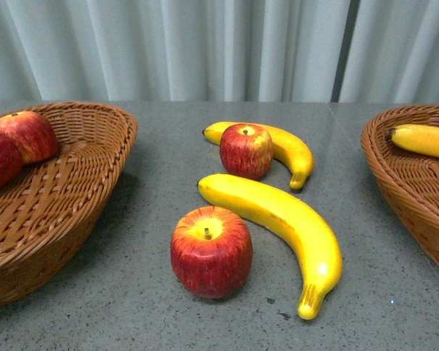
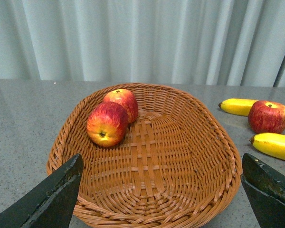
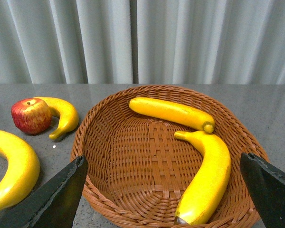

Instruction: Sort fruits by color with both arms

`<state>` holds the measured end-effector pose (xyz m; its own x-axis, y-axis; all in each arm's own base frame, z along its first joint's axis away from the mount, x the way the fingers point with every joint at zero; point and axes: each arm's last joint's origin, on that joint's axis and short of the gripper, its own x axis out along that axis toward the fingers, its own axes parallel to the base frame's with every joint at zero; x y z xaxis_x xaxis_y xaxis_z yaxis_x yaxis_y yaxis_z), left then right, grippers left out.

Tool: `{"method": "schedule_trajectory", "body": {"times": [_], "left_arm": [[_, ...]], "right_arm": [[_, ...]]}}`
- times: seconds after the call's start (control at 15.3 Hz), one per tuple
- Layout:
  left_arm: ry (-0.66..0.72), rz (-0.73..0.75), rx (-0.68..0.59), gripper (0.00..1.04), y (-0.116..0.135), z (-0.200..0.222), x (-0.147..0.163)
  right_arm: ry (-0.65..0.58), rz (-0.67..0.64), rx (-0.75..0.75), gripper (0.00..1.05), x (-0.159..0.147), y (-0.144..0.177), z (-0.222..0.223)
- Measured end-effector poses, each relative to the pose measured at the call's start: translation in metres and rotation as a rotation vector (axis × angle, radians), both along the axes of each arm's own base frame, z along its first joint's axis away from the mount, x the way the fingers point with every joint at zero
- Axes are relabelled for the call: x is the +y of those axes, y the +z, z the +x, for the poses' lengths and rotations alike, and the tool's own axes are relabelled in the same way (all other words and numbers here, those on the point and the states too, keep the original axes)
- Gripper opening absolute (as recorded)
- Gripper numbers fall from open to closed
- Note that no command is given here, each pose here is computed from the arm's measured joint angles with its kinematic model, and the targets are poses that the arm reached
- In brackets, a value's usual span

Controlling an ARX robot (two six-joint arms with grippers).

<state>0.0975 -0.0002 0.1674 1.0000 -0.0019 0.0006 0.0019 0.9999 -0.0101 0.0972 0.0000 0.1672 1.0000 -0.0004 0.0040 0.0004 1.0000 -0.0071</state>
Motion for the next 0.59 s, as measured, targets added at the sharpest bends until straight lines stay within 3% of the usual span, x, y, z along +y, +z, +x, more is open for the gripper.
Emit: {"method": "schedule_trajectory", "body": {"times": [0.59], "left_arm": [[0.000,0.000,0.000,0.98,0.0000,0.0000,0.0000]], "right_arm": [[0.000,0.000,0.000,0.98,0.0000,0.0000,0.0000]]}}
